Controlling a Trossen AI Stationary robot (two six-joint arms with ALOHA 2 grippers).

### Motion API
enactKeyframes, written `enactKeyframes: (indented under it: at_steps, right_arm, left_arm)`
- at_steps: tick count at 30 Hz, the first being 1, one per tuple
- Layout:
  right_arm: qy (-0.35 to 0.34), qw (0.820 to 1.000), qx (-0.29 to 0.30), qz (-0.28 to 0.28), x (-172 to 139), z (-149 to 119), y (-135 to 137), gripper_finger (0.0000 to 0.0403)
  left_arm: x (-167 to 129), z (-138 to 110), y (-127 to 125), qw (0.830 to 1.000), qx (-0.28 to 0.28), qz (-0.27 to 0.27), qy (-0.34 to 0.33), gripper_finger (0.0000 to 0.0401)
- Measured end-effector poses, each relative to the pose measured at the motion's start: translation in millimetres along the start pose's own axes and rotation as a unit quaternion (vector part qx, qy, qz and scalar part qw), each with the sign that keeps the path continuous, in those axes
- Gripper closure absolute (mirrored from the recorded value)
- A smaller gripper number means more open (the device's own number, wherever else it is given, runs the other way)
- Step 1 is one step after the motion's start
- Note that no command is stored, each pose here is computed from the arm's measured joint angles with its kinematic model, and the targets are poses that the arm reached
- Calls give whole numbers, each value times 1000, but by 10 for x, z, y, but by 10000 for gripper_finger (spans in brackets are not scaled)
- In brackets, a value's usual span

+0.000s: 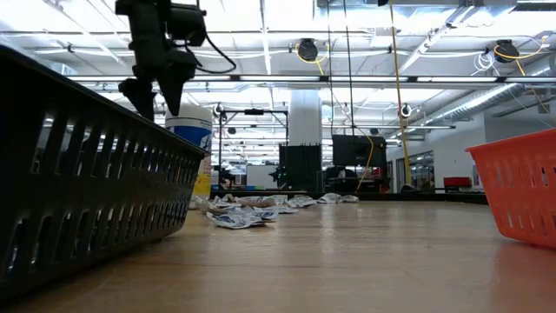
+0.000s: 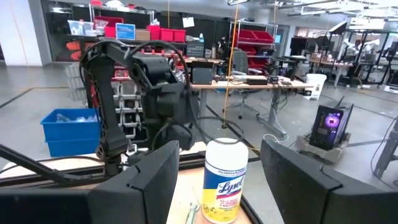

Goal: Pick & Place First Aid Supplies
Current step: Put the alcohol pad into the blue bin

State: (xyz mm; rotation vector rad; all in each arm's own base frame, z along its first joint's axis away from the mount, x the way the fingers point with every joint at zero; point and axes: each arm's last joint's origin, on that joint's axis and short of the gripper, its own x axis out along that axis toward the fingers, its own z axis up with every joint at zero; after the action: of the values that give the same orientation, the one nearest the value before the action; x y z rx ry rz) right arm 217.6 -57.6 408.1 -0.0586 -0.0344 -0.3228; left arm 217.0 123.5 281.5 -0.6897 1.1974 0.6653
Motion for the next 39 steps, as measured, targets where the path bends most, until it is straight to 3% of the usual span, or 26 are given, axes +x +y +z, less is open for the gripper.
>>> enactKeyframes:
  at_steps: [6,14,22,28,39]
  right_arm:
    - [0,1000,-24,8,0,-1,5,179]
    - [-2,999,-31,26,-1,0,17,179]
    - [-1,999,-31,26,-1,0,17,179]
    - [-1,999,-31,26,-1,-1,17,179]
    - [5,999,-33,27,0,-13,17,179]
  left_arm:
    - [256,26,-208,998,-31,40,23,4]
    - [608,18,-321,986,-135,72,61,4]
    - [891,-76,-388,974,-210,58,59,4]
    - [1034,-221,-400,957,-274,80,51,4]
    - [1191,-368,-491,943,-326,65,27,4]
